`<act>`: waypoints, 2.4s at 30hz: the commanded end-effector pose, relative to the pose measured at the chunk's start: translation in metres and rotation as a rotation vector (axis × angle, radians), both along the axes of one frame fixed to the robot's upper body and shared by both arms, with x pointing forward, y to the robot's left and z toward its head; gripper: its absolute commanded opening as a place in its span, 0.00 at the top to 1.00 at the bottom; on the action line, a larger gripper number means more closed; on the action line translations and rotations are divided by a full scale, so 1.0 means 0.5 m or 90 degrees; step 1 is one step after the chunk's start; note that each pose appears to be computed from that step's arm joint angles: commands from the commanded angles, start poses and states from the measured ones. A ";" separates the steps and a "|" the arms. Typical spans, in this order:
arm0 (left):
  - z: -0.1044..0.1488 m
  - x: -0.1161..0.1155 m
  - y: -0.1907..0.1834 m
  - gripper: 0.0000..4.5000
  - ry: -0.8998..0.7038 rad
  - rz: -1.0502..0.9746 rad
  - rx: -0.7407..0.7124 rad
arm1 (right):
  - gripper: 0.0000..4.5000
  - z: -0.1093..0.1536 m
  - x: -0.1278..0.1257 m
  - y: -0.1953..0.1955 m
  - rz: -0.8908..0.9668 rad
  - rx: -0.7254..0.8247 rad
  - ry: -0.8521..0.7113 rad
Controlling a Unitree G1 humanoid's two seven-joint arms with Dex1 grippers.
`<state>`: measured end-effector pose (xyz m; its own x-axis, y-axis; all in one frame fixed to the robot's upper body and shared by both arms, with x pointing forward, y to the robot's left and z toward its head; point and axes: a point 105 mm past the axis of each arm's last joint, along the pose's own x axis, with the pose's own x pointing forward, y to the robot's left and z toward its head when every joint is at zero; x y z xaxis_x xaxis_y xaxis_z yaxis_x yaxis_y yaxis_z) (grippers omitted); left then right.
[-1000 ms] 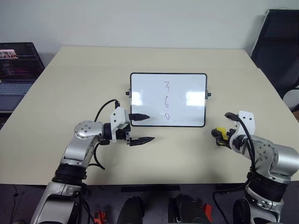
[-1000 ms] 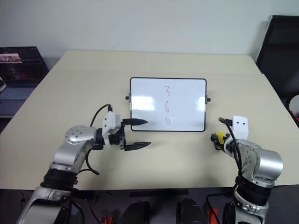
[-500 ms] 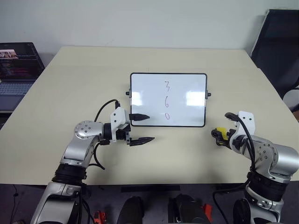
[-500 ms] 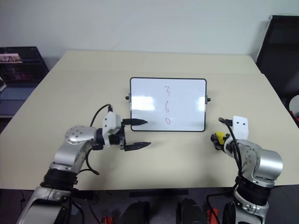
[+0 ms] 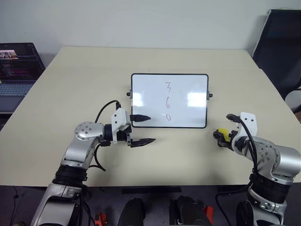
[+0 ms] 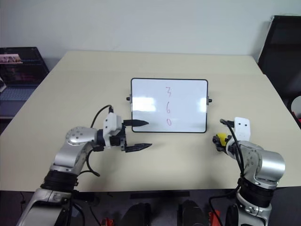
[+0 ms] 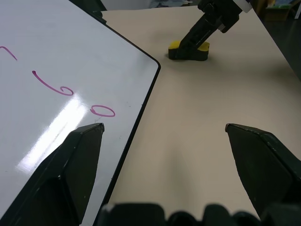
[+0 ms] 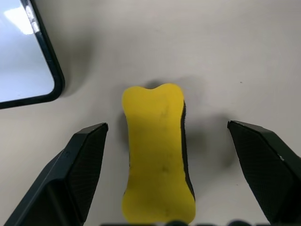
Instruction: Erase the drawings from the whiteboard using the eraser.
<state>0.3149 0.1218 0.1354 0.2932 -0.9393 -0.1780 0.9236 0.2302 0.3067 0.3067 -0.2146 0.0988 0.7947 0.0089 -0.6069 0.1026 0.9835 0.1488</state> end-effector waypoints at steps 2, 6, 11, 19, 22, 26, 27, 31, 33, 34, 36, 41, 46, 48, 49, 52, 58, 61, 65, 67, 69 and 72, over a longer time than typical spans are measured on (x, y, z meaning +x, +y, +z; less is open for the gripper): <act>0.024 0.002 -0.001 0.00 -0.032 -0.006 -0.005 | 0.03 0.022 0.004 -0.010 -0.009 -0.025 -0.026; 0.024 0.003 0.000 0.00 -0.032 -0.006 -0.004 | 0.03 0.023 0.004 -0.014 -0.008 -0.039 -0.025; 0.024 0.003 0.000 0.00 -0.032 -0.005 -0.005 | 0.03 0.028 0.002 -0.006 0.024 -0.066 -0.028; 0.022 0.004 -0.003 0.00 -0.032 -0.005 -0.007 | 0.03 0.032 0.000 -0.002 0.027 -0.067 -0.027; 0.021 0.004 -0.004 0.00 -0.031 -0.005 -0.008 | 0.06 0.033 0.001 -0.002 0.011 -0.042 -0.034; 0.022 0.004 -0.003 0.00 -0.032 -0.004 -0.008 | 0.06 0.030 0.000 -0.005 0.008 -0.043 -0.029; 0.022 0.004 -0.003 0.00 -0.032 -0.003 -0.008 | 0.06 0.028 0.000 -0.006 0.009 -0.046 -0.027; 0.022 0.005 -0.002 0.00 -0.033 -0.001 -0.007 | 0.06 0.027 0.000 -0.003 0.009 -0.043 -0.026; 0.022 0.005 -0.001 0.00 -0.033 0.000 -0.007 | 0.06 0.028 0.001 -0.005 0.006 -0.043 -0.027; 0.022 0.006 -0.001 0.00 -0.033 0.000 -0.007 | 0.06 0.027 0.001 -0.007 0.006 -0.048 -0.024; 0.023 0.006 -0.001 0.00 -0.033 0.000 -0.007 | 0.06 0.027 0.002 -0.007 0.008 -0.053 -0.021; 0.023 0.007 -0.001 0.00 -0.034 0.000 -0.006 | 0.06 0.026 0.001 -0.007 0.004 -0.051 -0.022; 0.023 0.007 -0.002 0.00 -0.035 -0.001 -0.006 | 0.06 0.027 0.002 -0.007 0.005 -0.052 -0.023; 0.023 0.008 -0.002 0.00 -0.034 -0.002 -0.007 | 0.03 0.034 0.005 -0.001 0.006 -0.021 -0.039; 0.023 0.008 -0.003 0.00 -0.034 -0.002 -0.006 | 0.03 0.037 0.005 -0.002 0.004 -0.020 -0.043; 0.023 0.007 -0.003 0.00 -0.035 -0.003 -0.007 | 0.03 0.035 0.007 -0.016 -0.007 -0.058 -0.033; 0.023 0.007 -0.004 0.00 -0.036 -0.004 -0.008 | 0.03 0.033 0.006 -0.006 0.001 -0.028 -0.037; 0.023 0.006 -0.002 0.00 -0.036 -0.002 -0.007 | 0.03 0.035 0.006 -0.020 -0.009 -0.070 -0.032; 0.022 0.006 -0.002 0.00 -0.036 -0.002 -0.007 | 0.03 0.051 0.014 -0.017 0.000 -0.072 -0.062; 0.022 0.006 -0.003 0.00 -0.037 -0.002 -0.007 | 0.03 0.065 0.018 -0.016 -0.005 -0.065 -0.084; 0.022 0.005 -0.003 0.00 -0.037 -0.003 -0.007 | 0.03 0.080 0.024 -0.017 -0.004 -0.076 -0.108; 0.021 0.005 -0.004 0.00 -0.036 -0.005 -0.007 | 0.03 0.107 0.033 -0.018 -0.011 -0.087 -0.156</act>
